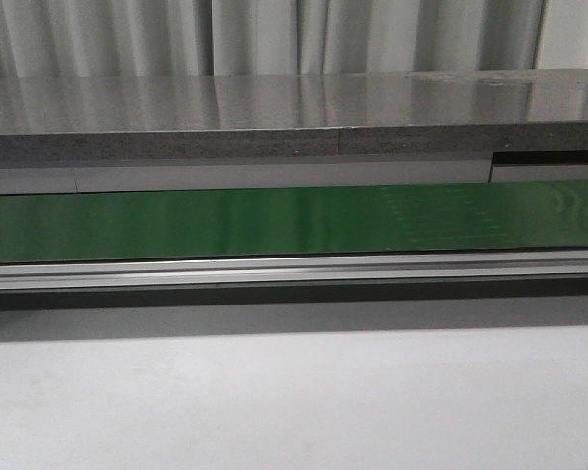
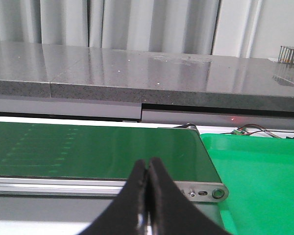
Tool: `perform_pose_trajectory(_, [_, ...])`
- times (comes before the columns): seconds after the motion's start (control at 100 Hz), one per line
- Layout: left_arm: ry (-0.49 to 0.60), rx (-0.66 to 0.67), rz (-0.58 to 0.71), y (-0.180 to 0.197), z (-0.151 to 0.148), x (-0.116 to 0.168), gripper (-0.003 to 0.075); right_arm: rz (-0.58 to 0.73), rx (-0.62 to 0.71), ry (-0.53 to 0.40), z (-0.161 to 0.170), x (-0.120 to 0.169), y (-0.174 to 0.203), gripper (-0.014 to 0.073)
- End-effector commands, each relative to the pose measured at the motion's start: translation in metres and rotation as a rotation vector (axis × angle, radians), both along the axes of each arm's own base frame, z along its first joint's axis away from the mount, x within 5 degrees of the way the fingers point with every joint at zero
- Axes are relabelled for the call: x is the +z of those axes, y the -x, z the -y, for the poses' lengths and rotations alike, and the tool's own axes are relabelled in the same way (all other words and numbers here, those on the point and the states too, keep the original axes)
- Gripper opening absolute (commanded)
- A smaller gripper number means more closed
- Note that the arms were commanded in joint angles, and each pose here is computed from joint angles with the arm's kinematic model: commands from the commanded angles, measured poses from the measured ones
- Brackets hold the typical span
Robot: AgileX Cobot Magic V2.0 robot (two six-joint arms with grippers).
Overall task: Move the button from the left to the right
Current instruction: 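Lower the left gripper and close it around the yellow button's base, then lift the button and set it on the conveyor belt, open left gripper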
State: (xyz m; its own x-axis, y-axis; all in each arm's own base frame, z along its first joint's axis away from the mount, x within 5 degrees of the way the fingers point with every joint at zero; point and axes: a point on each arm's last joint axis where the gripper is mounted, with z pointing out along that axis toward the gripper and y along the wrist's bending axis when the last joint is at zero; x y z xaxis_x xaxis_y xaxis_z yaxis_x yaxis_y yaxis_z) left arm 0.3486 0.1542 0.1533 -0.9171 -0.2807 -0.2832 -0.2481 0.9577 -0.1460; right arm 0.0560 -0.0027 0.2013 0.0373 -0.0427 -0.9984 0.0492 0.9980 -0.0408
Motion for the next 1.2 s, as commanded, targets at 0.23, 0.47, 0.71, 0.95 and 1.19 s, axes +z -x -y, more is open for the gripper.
perform_pose_trajectory(0.23, [-0.017, 0.000, 0.042, -0.006, -0.001, 0.013, 0.0311, 0.113, 0.000, 0.016, 0.000, 0.015, 0.002, -0.0108])
perform_pose_trajectory(0.47, [-0.007, -0.006, 0.031, -0.006, 0.000, 0.014, 0.0087, 0.113, 0.000, 0.016, 0.000, 0.015, 0.002, -0.0108])
perform_pose_trajectory(0.71, [-0.004, -0.028, 0.073, -0.011, 0.000, 0.051, 0.0052, 0.113, 0.000, 0.016, 0.000, 0.015, 0.002, -0.0108])
perform_pose_trajectory(0.95, [-0.040, -0.062, 0.170, -0.005, 0.009, 0.109, 0.0052, 0.113, 0.000, 0.016, 0.000, 0.015, 0.002, -0.0108])
perform_pose_trajectory(1.19, [-0.038, -0.174, 0.184, -0.009, 0.046, 0.125, 0.0052, 0.113, 0.000, 0.016, 0.000, 0.015, 0.002, -0.0108])
